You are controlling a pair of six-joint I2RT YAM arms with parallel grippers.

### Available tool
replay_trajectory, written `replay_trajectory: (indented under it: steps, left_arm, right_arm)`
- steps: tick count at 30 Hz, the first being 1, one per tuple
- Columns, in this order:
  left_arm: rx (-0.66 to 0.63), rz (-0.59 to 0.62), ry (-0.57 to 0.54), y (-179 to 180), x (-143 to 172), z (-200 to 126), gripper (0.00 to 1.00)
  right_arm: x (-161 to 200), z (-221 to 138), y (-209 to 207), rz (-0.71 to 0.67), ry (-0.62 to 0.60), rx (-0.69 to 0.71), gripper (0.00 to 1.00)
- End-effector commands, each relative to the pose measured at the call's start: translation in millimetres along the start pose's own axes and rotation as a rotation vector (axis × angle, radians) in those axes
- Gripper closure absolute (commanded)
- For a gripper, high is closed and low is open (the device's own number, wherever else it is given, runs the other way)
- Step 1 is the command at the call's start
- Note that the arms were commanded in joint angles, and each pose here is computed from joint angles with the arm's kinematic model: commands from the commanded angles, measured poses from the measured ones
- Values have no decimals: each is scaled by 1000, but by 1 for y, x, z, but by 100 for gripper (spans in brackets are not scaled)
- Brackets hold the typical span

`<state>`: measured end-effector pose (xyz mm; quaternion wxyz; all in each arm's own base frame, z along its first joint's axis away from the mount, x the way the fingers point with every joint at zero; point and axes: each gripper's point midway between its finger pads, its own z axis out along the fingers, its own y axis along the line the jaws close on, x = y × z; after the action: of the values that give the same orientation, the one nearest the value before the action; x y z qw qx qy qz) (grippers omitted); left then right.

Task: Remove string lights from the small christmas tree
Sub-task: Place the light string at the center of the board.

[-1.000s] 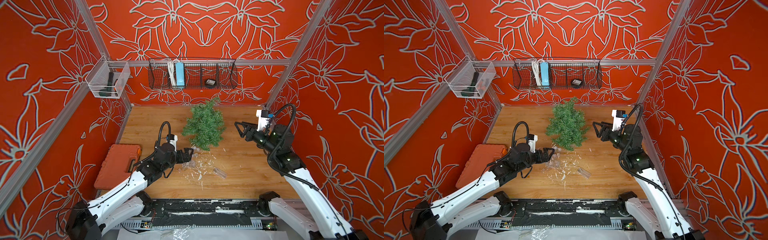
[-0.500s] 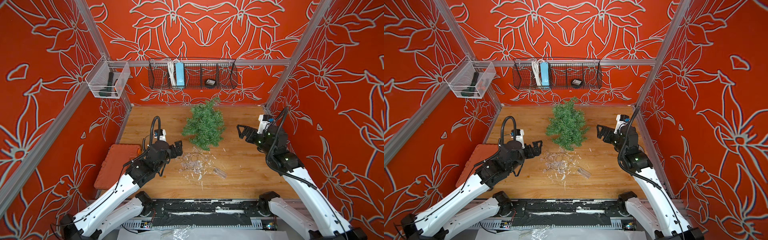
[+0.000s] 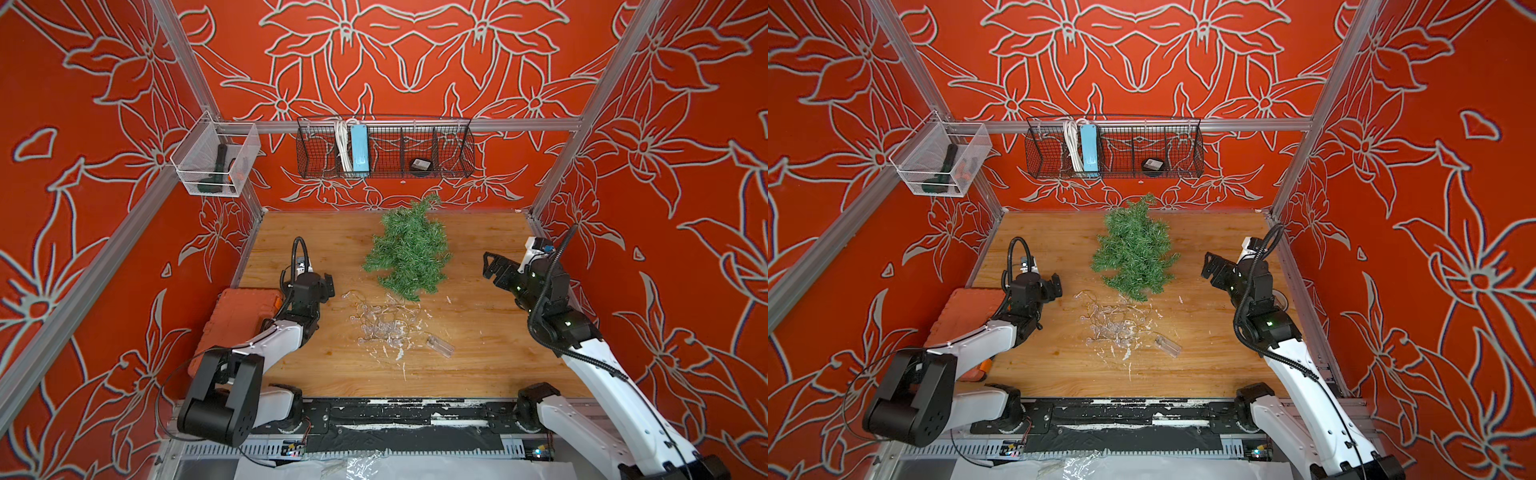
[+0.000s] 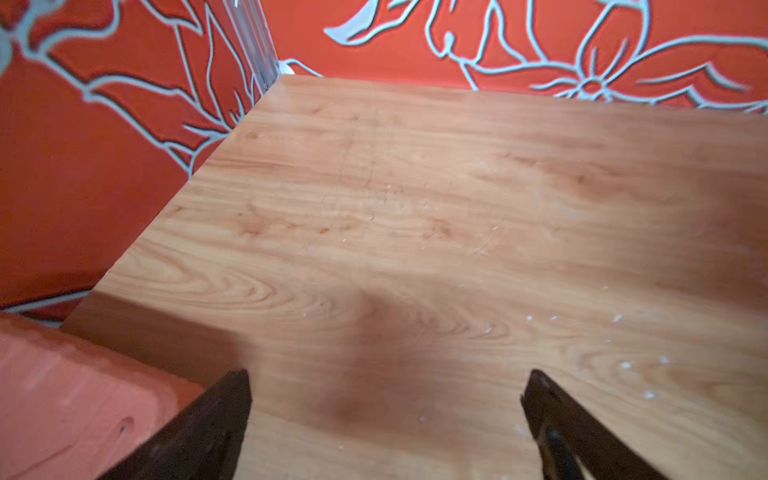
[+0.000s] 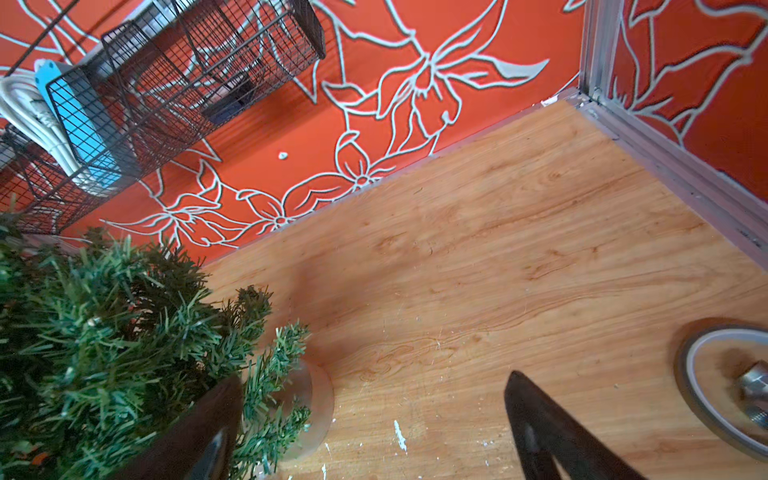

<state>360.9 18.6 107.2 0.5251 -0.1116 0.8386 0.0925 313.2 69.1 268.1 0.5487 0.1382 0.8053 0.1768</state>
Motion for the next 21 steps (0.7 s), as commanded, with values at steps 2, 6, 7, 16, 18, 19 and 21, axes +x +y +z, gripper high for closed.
replay_trajectory:
  steps: [2, 6, 7, 16, 18, 19, 21]
  left_arm:
    - [100, 7, -145, -13, -28, 10, 1]
    - [168, -11, -267, -11, -9, -14, 1]
    - [171, -4, -236, -12, -5, -11, 1]
    - [184, -9, -279, -9, 2, -23, 1]
    - [169, -19, -307, -6, 0, -25, 1]
    - [169, -16, -292, -6, 2, -24, 1]
    - [170, -20, -302, -6, 0, -24, 1]
  right_arm:
    - [-10, -2, -8, -17, -80, 41, 2]
    - [-9, 3, -13, -58, -87, 66, 2]
    - [-9, 4, -14, -70, -88, 73, 2]
    - [-14, 20, -49, -315, -209, 264, 2]
    - [-17, 23, -72, -400, -262, 387, 2]
    - [-14, 27, -83, -464, -250, 444, 2]
    - [-2, 35, -112, -565, -182, 561, 2]
